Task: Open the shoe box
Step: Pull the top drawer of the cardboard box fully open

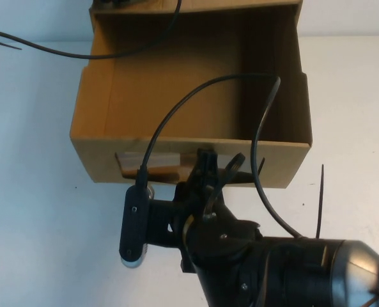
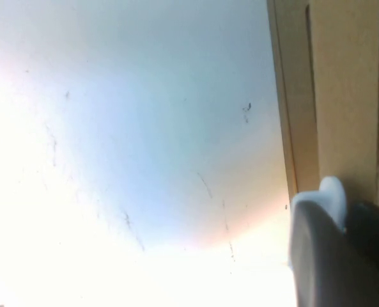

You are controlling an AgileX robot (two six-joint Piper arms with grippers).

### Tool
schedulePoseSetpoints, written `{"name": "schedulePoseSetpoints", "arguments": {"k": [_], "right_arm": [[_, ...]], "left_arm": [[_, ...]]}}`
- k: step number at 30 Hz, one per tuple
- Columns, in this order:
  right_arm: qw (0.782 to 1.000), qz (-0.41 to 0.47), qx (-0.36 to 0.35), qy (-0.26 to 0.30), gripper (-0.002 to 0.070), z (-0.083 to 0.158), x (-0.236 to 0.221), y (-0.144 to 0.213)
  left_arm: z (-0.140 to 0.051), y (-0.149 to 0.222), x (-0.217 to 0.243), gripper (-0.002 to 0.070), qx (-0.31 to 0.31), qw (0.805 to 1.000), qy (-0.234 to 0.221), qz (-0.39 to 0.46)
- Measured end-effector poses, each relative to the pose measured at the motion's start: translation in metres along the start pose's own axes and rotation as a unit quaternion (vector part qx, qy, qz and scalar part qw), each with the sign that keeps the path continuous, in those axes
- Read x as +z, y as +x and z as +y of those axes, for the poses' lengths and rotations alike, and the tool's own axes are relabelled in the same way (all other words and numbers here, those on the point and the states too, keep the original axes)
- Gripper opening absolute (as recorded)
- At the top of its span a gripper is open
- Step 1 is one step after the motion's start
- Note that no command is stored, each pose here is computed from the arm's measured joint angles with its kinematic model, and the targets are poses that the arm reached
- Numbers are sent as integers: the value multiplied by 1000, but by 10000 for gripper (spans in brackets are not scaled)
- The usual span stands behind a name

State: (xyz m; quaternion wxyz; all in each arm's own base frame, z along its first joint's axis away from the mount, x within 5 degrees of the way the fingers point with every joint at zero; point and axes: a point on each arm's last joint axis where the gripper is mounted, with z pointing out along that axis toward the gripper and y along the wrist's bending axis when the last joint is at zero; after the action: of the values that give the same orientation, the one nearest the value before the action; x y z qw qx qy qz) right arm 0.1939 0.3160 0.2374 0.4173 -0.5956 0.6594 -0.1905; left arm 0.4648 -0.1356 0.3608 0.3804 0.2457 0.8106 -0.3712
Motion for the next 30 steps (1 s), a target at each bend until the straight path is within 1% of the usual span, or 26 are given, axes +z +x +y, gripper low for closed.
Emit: {"name": "schedulePoseSetpoints", "arguments": {"k": [2, 4, 8, 10, 11, 13, 17, 19, 21, 23, 26, 28, 30], "right_arm": [[1000, 2, -2, 1, 32, 1, 0, 0], [1000, 3, -2, 1, 15, 1, 0, 0], [1000, 6, -4, 7, 4, 0, 0, 0], [1000, 5, -7, 9, 17, 1, 0, 0], [1000, 5, -9, 10, 34, 1, -1, 0], [1000, 2, -14, 12, 93, 2, -1, 0], [1000, -15, -17, 5, 251, 3, -2, -2], [999, -37, -16, -3, 323, 1, -7, -4], [997, -76, -16, -6, 364, -4, -17, -10], [992, -122, -16, -2, 384, -15, -32, -15], [982, -186, -10, 9, 393, -34, -58, -20], [976, -217, -1, 17, 389, -46, -75, -20], [971, -238, 12, 29, 361, -59, -91, -17]], "left_arm": [[0, 0, 0, -6, -1, 1000, 0, 0], [0, 0, 0, -6, -1, 1000, 0, 0], [0, 0, 0, -6, -2, 1000, 1, -1], [0, 0, 0, -6, -2, 1000, 1, -1], [0, 0, 0, -6, -2, 1000, 1, -1], [0, 0, 0, -6, -3, 1000, 1, -1], [0, 0, 0, -6, 0, 1000, 1, -1], [-1, -2, -1, -6, 3, 1000, 1, -4], [-4, -6, -4, -6, 10, 1000, 3, -8], [-7, -10, -8, -6, 25, 1000, -1, -8], [-10, -16, -12, -6, 46, 999, -8, -3], [-14, -22, -19, -6, 58, 998, -19, -3], [-13, -26, -28, -6, 65, 997, -37, -3]]}}
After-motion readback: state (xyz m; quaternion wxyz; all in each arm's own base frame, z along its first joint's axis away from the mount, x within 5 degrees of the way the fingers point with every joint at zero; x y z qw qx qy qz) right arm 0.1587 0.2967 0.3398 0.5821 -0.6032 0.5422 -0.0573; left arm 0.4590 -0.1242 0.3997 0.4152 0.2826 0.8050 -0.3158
